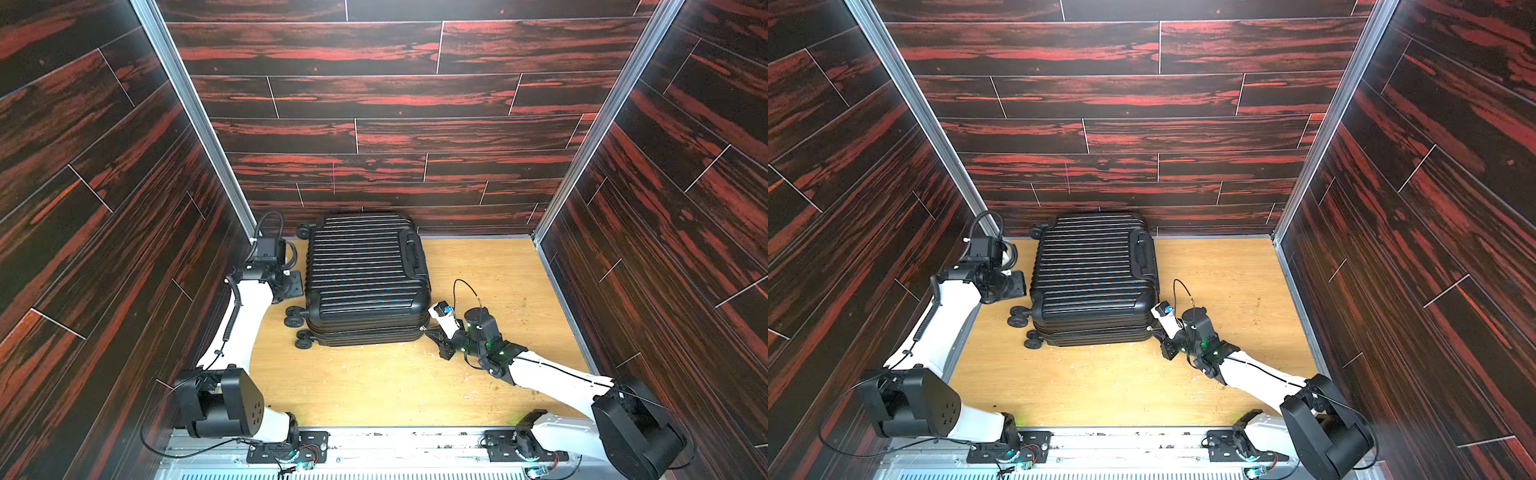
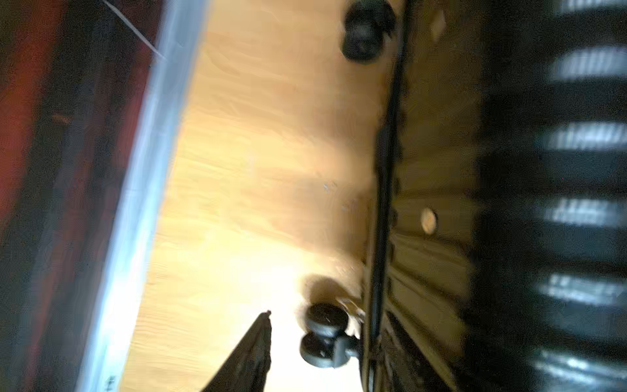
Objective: Close the suitcase zippers
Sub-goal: Zip the zipper on the suitcase.
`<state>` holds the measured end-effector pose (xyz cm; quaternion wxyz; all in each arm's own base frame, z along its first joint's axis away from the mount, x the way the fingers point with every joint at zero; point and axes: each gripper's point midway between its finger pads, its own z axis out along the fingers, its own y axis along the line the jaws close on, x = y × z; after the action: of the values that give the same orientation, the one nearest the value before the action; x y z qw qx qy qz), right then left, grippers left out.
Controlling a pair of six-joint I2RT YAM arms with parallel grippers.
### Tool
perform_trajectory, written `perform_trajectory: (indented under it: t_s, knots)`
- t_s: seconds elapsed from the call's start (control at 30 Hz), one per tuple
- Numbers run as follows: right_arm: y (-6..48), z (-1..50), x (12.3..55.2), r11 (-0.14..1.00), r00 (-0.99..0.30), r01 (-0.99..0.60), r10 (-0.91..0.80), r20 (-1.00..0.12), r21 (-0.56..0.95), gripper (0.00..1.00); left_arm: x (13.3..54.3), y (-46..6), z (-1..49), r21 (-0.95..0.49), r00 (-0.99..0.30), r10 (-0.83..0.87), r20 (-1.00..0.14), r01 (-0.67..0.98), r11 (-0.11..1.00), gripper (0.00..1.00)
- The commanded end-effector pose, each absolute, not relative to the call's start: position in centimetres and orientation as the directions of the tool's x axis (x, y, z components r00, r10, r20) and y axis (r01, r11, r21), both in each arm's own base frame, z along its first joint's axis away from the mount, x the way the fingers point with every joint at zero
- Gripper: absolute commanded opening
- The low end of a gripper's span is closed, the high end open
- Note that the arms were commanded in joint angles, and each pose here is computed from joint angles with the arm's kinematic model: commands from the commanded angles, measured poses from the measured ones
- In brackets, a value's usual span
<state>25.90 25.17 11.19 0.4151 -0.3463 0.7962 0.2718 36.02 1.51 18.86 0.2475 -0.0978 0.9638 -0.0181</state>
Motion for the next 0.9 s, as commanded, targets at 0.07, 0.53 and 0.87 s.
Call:
perform_trajectory:
  t_s: [0.07,0.53,0.87]
  knots:
    - [24.7,12.0,28.1,0.665,-0.404,-0.74,-0.328,-0.854,0.095,0.0,33.4,-2.2,18.0,-0.177,-0.909,-0.132,-0.397,-0.065,0.982,0.51]
    - [21.4,12.4,32.4,0.752,-0.453,-0.655,-0.308,-0.837,0.078,0.0,29.2,-9.6,17.7,-0.324,-0.957,-0.041,-0.289,0.058,0.944,0.5]
    - [20.3,12.2,33.4,0.763,-0.471,-0.639,-0.293,-0.832,0.093,0.0,28.6,-7.5,20.9,-0.163,-0.875,0.066,-0.479,0.163,0.973,0.62]
